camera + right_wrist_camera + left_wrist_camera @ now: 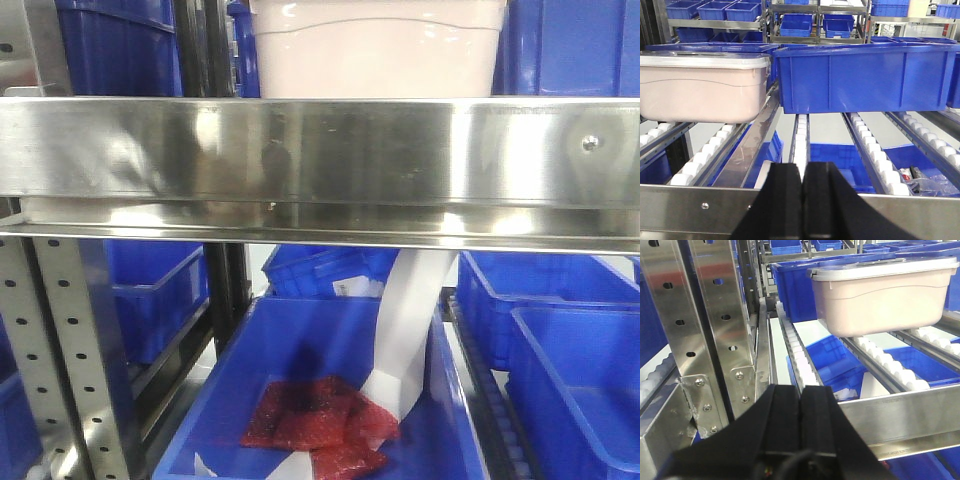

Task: Grab white bin and place on right shelf
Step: 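Open both grippers and release the bin on the shelf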

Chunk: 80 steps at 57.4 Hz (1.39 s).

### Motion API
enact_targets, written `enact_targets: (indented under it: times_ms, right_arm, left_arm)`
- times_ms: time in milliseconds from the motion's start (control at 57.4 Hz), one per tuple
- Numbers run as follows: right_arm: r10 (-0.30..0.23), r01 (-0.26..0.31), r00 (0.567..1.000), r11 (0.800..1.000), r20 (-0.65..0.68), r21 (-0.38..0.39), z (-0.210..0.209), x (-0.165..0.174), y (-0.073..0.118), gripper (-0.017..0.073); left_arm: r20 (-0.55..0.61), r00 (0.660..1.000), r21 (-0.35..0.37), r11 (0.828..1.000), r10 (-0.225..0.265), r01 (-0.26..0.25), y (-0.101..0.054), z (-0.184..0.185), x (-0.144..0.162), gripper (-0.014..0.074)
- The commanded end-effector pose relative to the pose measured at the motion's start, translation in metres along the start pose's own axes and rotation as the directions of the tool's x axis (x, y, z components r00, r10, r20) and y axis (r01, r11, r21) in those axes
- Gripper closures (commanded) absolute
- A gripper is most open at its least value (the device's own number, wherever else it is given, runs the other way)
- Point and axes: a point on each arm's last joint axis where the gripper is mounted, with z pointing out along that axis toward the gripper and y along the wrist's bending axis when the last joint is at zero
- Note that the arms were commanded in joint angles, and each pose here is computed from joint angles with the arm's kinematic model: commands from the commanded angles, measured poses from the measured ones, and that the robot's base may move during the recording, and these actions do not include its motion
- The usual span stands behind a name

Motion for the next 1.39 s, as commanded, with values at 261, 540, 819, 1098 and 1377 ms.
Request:
enact_targets:
  times_ms: [261, 540, 819, 1098, 1377]
  right_arm:
    - [0.006, -0.008, 0.996, 1.0, 0.086, 0.025, -0.001, -0.014, -0.002, 0.0485]
    - [0.006, -0.008, 0.996, 1.0, 0.086, 0.025, -0.001, -0.014, -0.002, 0.0485]
    - [0.006, -0.008, 0.996, 1.0, 0.086, 0.025, -0.001, -0.014, -0.002, 0.0485]
    - [0.006, -0.008, 0.996, 1.0, 0.086, 0.025, -0.001, -0.014, -0.002, 0.0485]
    - [0.006, -0.008, 0.996, 1.0, 0.087, 0.026, -0.001, -0.014, -0.002, 0.0485]
  left_arm:
    - [0.074, 0.997, -0.002, 1.0, -0.024, 0.024, 0.0, -0.006, -0.008, 0.0713]
    - [0.068, 0.996, -0.148, 0.986, -0.06, 0.07, 0.007, -0.037, 0.033, 0.0713]
    - [0.131, 0.99, -0.257, 0.963, -0.048, 0.081, 0.007, -0.046, 0.106, 0.0713]
    - [0.156, 0.987, -0.263, 0.961, -0.041, 0.082, 0.005, -0.046, 0.133, 0.0713]
    - [0.152, 0.987, -0.263, 0.961, -0.042, 0.082, 0.004, -0.046, 0.133, 0.0713]
